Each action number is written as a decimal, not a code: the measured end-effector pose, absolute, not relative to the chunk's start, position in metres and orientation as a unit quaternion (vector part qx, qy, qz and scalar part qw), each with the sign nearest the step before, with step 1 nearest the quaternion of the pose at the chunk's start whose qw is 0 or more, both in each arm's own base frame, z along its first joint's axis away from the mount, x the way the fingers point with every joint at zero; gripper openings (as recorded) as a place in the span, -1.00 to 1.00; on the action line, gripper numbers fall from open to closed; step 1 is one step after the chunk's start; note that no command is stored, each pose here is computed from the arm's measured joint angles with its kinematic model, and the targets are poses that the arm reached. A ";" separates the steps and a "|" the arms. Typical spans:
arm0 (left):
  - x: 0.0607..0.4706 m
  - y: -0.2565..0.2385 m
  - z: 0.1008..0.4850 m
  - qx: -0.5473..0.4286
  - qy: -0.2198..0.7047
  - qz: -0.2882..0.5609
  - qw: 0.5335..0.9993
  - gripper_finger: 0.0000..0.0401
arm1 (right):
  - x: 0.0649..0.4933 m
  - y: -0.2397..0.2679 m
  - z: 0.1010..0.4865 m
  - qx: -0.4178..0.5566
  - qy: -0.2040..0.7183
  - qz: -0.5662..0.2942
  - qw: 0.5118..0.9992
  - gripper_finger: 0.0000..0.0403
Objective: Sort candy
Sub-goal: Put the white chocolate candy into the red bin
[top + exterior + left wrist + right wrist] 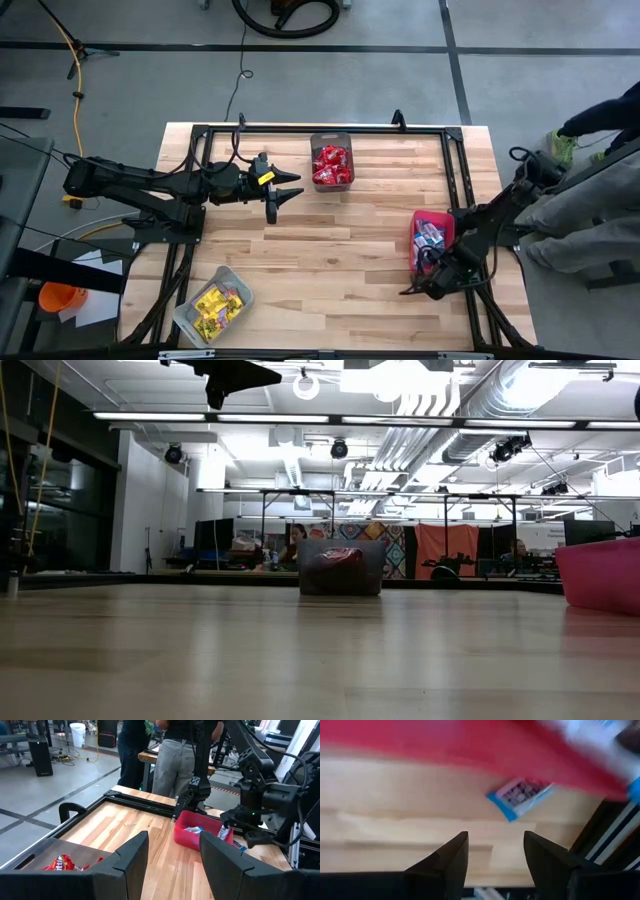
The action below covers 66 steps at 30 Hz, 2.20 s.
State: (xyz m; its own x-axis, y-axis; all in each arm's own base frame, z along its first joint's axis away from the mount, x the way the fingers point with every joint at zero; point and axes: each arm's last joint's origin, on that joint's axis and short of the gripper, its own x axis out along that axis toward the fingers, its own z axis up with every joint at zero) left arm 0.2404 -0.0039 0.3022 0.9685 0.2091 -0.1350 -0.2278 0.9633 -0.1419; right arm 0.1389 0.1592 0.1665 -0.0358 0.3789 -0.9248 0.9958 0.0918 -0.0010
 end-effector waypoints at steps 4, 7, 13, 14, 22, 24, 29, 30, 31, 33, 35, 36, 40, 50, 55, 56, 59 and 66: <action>0.240 -0.004 0.302 -0.078 0.060 0.110 0.989 -0.18 | 0.138 0.157 0.162 0.546 0.613 -0.397 0.410 -0.08; 0.240 -0.004 0.302 -0.078 0.060 0.111 0.989 -0.18 | 0.140 0.160 0.156 0.541 0.615 -0.403 0.407 -0.08; 0.240 -0.004 0.302 -0.078 0.060 0.111 0.989 -0.18 | 0.144 0.165 0.140 0.523 0.615 -0.427 0.407 -0.08; 0.240 -0.004 0.302 -0.078 0.060 0.111 0.989 -0.18 | 0.144 0.165 0.138 0.520 0.615 -0.431 0.407 -0.08; 0.240 -0.004 0.302 -0.079 0.060 0.111 0.989 -0.18 | 0.146 0.168 0.129 0.502 0.622 -0.438 0.411 -0.11; 0.240 -0.004 0.302 -0.079 0.060 0.111 0.989 -0.18 | 0.145 0.168 0.128 0.497 0.624 -0.435 0.418 -0.19; 0.240 -0.004 0.302 -0.079 0.060 0.111 0.989 -0.18 | 0.145 0.174 0.130 0.497 0.620 -0.426 0.433 -0.76; 0.240 -0.004 0.302 -0.079 0.060 0.111 0.989 -0.18 | 0.145 0.175 0.132 0.495 0.620 -0.421 0.439 -0.86; 0.240 -0.004 0.302 -0.079 0.060 0.111 0.989 -0.18 | 0.146 0.177 0.134 0.494 0.621 -0.416 0.445 -0.91; 0.240 -0.004 0.302 -0.079 0.060 0.111 0.989 -0.18 | 0.147 0.181 0.137 0.492 0.623 -0.414 0.446 -0.88; 0.240 -0.004 0.302 -0.079 0.060 0.111 0.989 -0.18 | 0.150 0.189 0.147 0.493 0.643 -0.384 0.443 -0.88; 0.240 -0.004 0.302 -0.079 0.060 0.111 0.989 -0.18 | 0.153 0.194 0.154 0.495 0.655 -0.358 0.446 -0.91; 0.240 -0.004 0.302 -0.079 0.060 0.111 0.989 -0.18 | 0.160 0.213 0.186 0.483 0.712 -0.235 0.452 -0.95; 0.240 -0.004 0.302 -0.078 0.060 0.111 0.989 -0.18 | 0.199 0.228 0.275 0.424 0.593 0.132 0.672 -0.92; 0.240 -0.004 0.302 -0.083 0.059 0.112 0.988 -0.18 | 0.239 0.191 0.287 0.345 0.486 0.130 0.792 -0.92; 0.240 -0.004 0.302 -0.087 0.059 0.112 0.988 -0.18 | 0.247 0.181 0.289 0.331 0.471 0.124 0.808 -0.92; 0.240 -0.004 0.303 -0.096 0.056 0.111 0.988 -0.18 | 0.262 0.152 0.302 0.298 0.427 0.112 0.847 -0.92; 0.240 -0.004 0.303 -0.116 0.050 0.112 0.986 -0.18 | 0.233 0.105 0.349 0.235 0.316 0.051 0.918 -0.92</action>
State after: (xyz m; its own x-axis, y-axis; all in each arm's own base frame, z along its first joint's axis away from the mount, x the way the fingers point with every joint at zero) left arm 0.2404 -0.0039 0.3033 0.9700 0.2090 -0.1242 -0.2321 0.9481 -0.2172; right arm 0.2331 0.1048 0.3494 0.7951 0.2422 -0.5561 0.0546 0.8845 0.4633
